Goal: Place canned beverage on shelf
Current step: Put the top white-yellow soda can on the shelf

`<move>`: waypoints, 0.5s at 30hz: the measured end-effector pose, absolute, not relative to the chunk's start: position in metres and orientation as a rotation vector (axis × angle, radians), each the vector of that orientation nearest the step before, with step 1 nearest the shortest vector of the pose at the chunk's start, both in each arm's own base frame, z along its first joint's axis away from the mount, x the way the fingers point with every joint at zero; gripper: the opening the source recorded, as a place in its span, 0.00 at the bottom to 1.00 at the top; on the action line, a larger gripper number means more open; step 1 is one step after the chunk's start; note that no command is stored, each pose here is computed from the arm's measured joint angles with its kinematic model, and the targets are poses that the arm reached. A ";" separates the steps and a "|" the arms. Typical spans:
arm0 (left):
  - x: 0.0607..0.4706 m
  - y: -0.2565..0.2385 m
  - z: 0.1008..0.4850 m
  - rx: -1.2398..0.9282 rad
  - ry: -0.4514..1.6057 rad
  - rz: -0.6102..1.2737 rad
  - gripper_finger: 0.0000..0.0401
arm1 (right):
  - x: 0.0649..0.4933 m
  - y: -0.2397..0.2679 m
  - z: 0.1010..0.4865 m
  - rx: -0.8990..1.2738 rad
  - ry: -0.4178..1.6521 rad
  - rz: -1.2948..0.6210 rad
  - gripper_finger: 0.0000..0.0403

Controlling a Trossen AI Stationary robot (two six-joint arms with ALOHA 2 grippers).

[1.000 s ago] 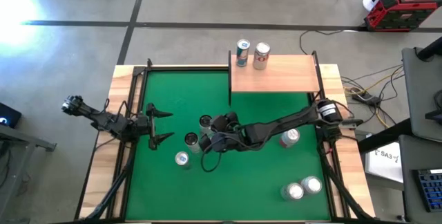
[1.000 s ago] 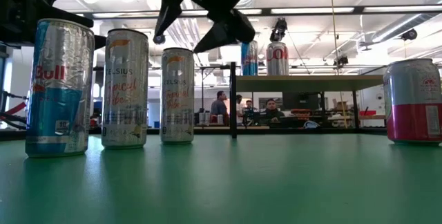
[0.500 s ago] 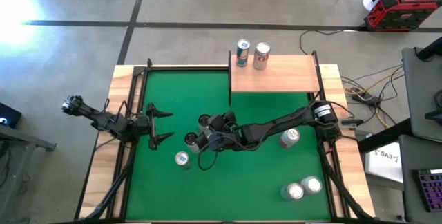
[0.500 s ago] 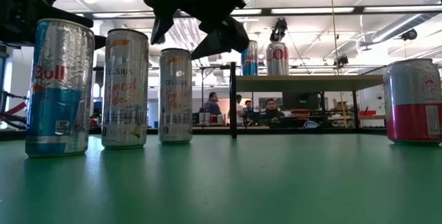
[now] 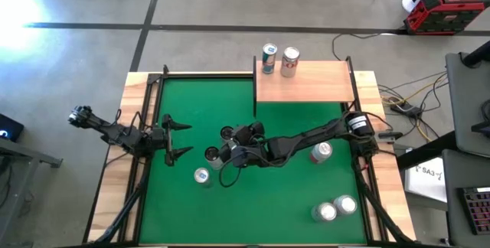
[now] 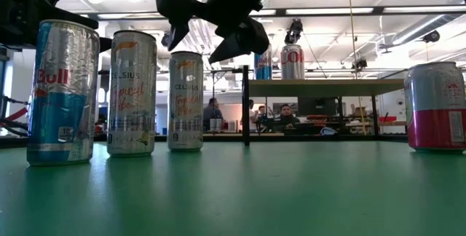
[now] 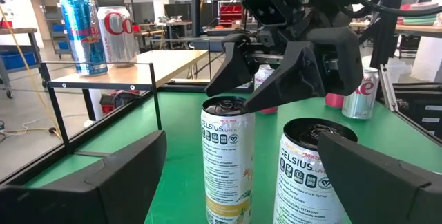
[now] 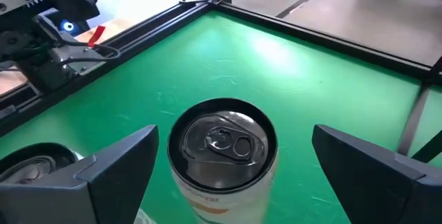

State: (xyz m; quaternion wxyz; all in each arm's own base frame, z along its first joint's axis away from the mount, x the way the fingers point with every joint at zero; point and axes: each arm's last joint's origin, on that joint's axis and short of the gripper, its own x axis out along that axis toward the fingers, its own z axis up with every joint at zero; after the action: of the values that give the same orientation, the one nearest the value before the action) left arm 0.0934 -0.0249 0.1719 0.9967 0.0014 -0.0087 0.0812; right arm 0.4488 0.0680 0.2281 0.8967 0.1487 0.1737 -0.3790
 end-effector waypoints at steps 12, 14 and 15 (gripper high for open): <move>0.093 -0.025 0.172 0.003 -0.017 0.163 0.90 | 0.448 0.067 0.223 0.303 0.370 -0.789 0.93; 0.093 -0.025 0.172 0.003 -0.017 0.163 0.90 | 0.448 0.067 0.222 0.304 0.372 -0.786 0.93; 0.093 -0.025 0.172 0.003 -0.017 0.163 0.90 | 0.448 0.067 0.222 0.306 0.371 -0.784 0.93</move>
State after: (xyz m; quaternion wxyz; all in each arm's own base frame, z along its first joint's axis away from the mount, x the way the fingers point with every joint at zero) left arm 0.0934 -0.0249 0.1719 0.9967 0.0014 -0.0087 0.0812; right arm 0.4479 0.0671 0.2218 0.8961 0.1476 0.1792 -0.3782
